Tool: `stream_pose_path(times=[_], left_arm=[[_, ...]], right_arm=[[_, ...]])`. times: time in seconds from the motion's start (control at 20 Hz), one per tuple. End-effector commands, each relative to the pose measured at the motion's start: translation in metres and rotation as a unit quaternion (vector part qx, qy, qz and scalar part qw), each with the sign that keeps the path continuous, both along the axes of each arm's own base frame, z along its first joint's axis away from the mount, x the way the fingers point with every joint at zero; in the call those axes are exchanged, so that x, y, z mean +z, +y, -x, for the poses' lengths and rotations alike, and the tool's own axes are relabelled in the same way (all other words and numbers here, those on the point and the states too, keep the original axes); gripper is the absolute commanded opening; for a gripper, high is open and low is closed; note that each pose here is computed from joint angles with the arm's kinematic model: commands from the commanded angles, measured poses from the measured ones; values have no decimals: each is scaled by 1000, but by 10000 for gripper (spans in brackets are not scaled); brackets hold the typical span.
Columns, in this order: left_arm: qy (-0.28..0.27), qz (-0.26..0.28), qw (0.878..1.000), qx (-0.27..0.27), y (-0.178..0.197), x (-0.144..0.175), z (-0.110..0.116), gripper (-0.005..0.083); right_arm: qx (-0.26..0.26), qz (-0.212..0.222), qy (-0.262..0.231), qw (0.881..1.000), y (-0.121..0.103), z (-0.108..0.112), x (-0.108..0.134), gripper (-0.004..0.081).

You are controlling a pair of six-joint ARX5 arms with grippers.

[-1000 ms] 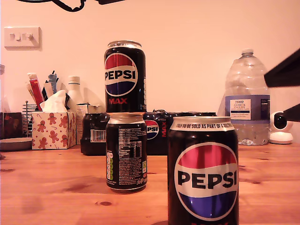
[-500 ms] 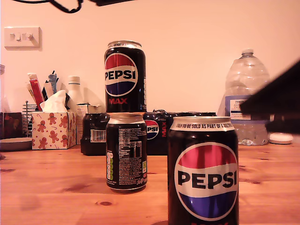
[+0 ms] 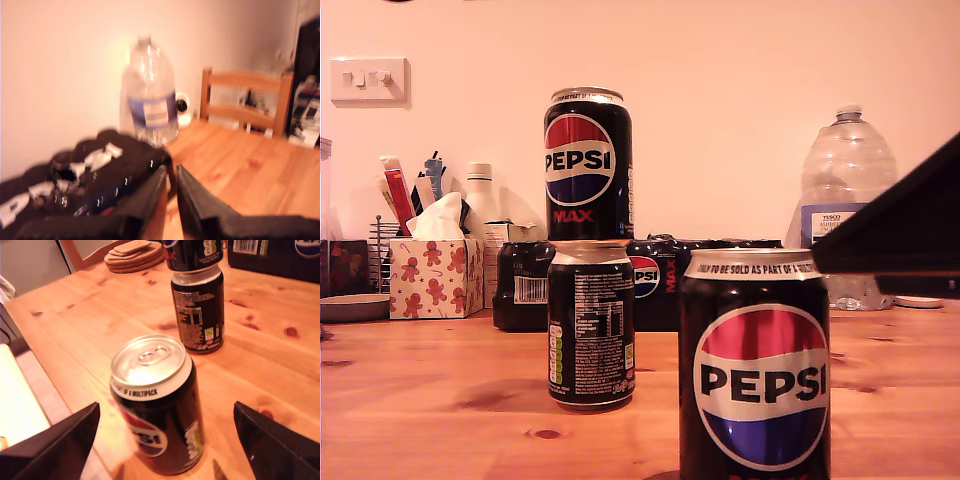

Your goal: Stack up the Pepsi cans on top of each other

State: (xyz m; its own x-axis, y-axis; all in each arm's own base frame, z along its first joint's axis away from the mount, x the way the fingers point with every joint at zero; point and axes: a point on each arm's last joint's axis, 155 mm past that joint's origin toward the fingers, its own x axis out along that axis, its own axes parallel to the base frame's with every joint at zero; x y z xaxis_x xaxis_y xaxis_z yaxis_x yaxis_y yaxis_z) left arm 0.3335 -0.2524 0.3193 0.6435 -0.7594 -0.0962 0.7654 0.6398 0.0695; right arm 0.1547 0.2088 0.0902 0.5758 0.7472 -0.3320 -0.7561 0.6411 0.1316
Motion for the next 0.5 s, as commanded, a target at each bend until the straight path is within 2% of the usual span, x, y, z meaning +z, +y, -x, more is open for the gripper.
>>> stream_pose_path(times=[0.0,0.2,0.45], left_arm=[[-3,-2,1000,7,2,-2,0,46],[-8,-1,999,33,23,-4,3,46],[1,2,998,64,53,-22,12,46]], right_arm=[[3,13,6,1000,1,1,-13,776],[11,13,4,1000,9,1,-13,776],[12,25,10,1000,15,-3,-22,776]])
